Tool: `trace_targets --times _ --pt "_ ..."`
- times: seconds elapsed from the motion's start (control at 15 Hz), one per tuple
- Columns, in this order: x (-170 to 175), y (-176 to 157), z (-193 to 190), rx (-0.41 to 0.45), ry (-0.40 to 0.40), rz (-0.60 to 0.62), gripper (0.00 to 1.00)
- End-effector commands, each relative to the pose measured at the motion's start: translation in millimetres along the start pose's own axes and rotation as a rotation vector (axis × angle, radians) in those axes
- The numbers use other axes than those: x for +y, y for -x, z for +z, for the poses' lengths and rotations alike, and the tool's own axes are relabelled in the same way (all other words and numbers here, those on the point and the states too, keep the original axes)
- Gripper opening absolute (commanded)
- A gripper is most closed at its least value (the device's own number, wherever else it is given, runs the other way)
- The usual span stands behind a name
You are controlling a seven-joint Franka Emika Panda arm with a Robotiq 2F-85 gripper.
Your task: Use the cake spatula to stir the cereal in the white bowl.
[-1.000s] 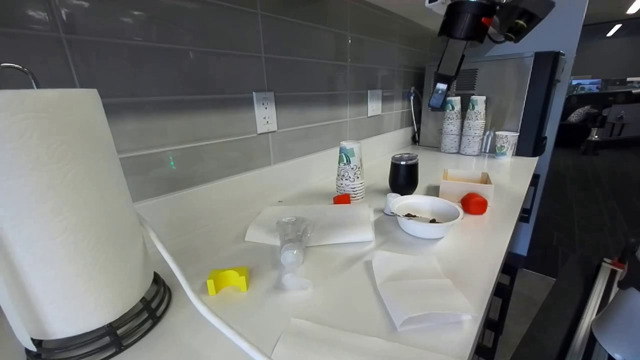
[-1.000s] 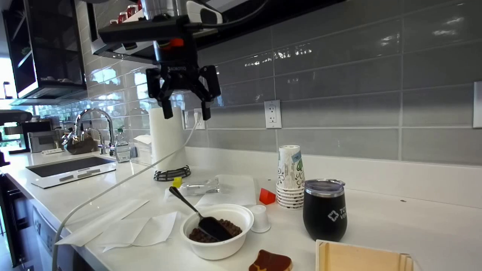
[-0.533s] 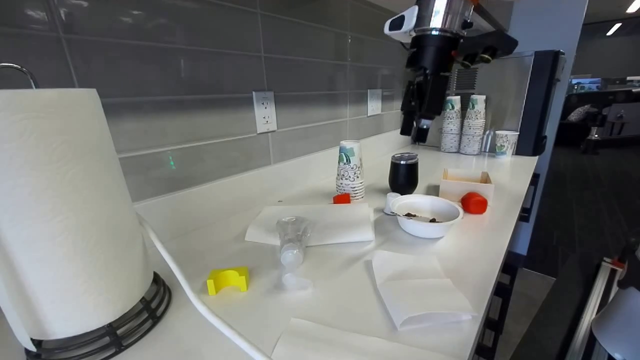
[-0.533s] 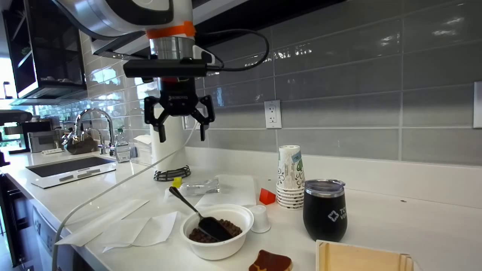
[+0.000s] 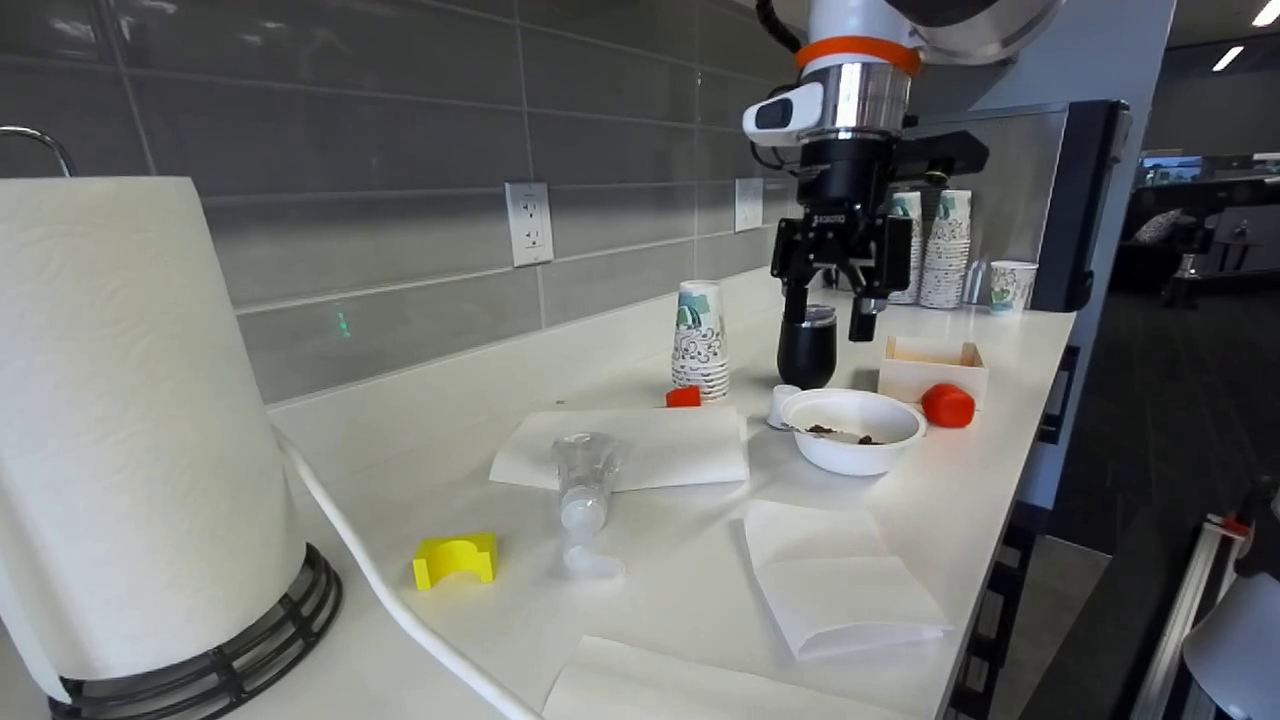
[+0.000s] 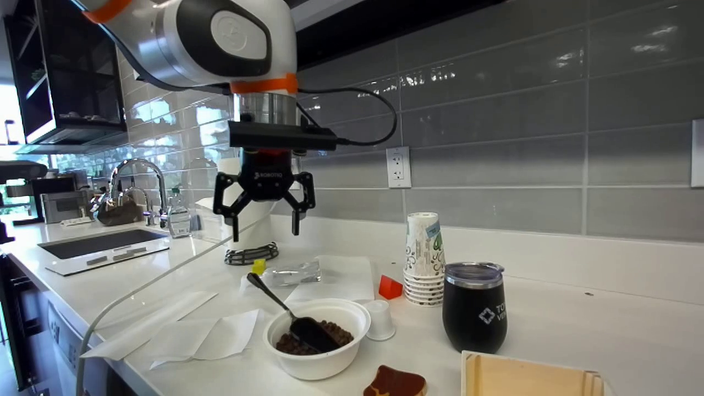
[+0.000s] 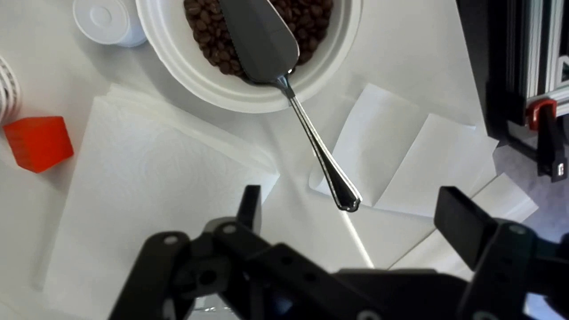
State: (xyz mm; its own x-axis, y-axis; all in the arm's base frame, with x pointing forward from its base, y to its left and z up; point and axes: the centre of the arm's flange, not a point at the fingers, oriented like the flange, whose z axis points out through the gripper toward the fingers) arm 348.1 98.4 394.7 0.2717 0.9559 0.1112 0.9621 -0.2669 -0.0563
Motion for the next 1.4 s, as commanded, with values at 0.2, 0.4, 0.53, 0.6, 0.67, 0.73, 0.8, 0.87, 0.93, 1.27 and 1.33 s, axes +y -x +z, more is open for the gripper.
trace_targets --times 0.2,0.4,0.53,0.6,0.67,0.73,0.8,0.87,0.93,1.27,1.33 --pt "7.8 -14.1 58.7 -0.036 -0.069 -0.338 1.00" --pt "5.6 -11.8 74.6 -0.030 -0.085 -0.414 1.00" --pt "3.8 -10.8 83.9 -0.016 -0.093 -0.441 1.00" --pt "3.1 -10.4 88.1 -0.007 -0.096 -0.448 1.00" --pt "2.5 -9.9 91.7 0.003 -0.101 -0.452 1.00" --pt "1.9 -9.4 94.7 0.012 -0.107 -0.455 1.00" --pt "1.8 -8.9 97.8 0.020 -0.110 -0.458 1.00" --pt "2.8 -9.0 100.4 0.025 -0.110 -0.459 1.00" --pt "3.9 -9.4 102.5 0.030 -0.112 -0.459 1.00" --pt "7.4 -9.0 110.8 0.057 -0.112 -0.454 0.68" --pt "8.1 -8.7 111.9 0.060 -0.110 -0.453 0.58"
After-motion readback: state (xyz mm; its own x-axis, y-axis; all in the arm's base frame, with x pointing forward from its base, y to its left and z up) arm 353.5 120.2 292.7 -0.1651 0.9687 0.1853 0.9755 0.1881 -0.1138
